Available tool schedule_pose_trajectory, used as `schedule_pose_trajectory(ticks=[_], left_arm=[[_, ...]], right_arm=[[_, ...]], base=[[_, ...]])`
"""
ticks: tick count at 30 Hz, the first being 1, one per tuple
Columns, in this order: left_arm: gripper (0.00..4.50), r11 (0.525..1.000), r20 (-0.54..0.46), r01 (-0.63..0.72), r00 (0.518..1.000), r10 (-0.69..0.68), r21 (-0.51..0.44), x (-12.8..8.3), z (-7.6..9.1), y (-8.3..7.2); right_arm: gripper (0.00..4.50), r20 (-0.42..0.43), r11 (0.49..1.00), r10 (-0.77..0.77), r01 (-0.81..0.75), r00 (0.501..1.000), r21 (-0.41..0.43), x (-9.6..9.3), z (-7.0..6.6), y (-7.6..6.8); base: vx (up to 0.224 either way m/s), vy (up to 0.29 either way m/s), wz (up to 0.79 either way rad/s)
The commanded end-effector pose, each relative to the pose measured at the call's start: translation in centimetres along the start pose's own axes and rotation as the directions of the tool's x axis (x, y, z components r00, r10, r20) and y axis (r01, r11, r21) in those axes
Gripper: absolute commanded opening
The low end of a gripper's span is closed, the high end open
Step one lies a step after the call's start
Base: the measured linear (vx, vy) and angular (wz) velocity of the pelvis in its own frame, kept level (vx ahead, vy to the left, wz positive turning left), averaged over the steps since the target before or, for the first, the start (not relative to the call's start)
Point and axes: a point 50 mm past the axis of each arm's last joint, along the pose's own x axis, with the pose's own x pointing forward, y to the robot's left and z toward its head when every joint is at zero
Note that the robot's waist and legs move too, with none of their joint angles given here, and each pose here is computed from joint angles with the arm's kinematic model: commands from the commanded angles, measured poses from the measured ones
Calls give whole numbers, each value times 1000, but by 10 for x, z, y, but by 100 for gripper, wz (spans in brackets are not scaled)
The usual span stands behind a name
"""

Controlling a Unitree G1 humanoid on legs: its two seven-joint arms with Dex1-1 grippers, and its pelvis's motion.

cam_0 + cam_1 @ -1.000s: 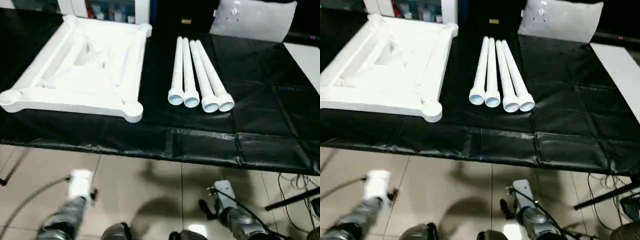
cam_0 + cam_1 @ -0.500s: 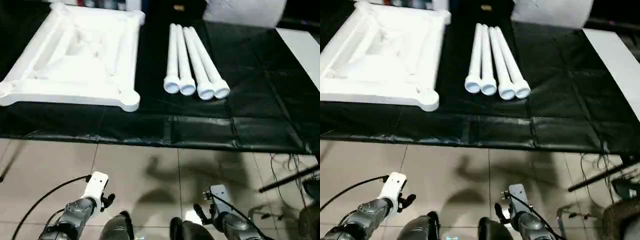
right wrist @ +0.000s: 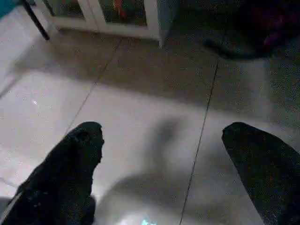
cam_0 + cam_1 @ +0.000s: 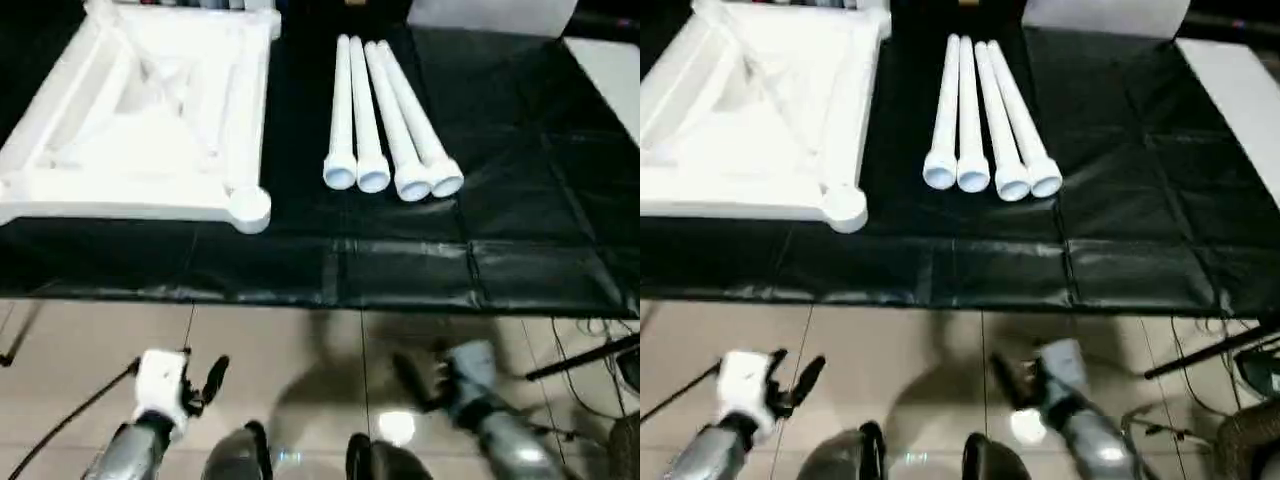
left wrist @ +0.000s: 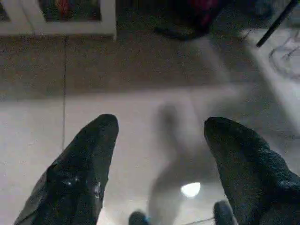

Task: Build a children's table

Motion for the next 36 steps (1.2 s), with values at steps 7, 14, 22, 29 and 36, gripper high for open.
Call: schedule_pose_trajectory(ticks=[7, 14, 22, 29, 36], left_arm=[[338, 994, 94, 106, 990, -106, 1, -37, 37, -14], [338, 984, 221, 177, 960, -170, -12, -52, 91, -17], [338, 973, 338, 223, 913, -229, 57, -34, 145, -21], [338, 995, 388, 50, 918, -80, 85, -3, 171, -13], [338, 988, 308, -140, 945, 113, 68, 35, 151, -11]], right_arm=[[450, 56, 994, 110, -109, 992, -16, -31, 31, 14], [450, 164, 988, 155, -158, 974, 1, -56, 76, 24], [450, 365, 998, 53, -40, 929, -43, -37, 146, 24], [450, 374, 994, -40, 75, 927, -81, -16, 168, 23], [450, 296, 972, -231, 232, 927, 33, 6, 144, 12]], base=[[0, 0, 0], [0, 0, 0], [0, 0, 0], [0, 0, 0], [-44, 19, -3]])
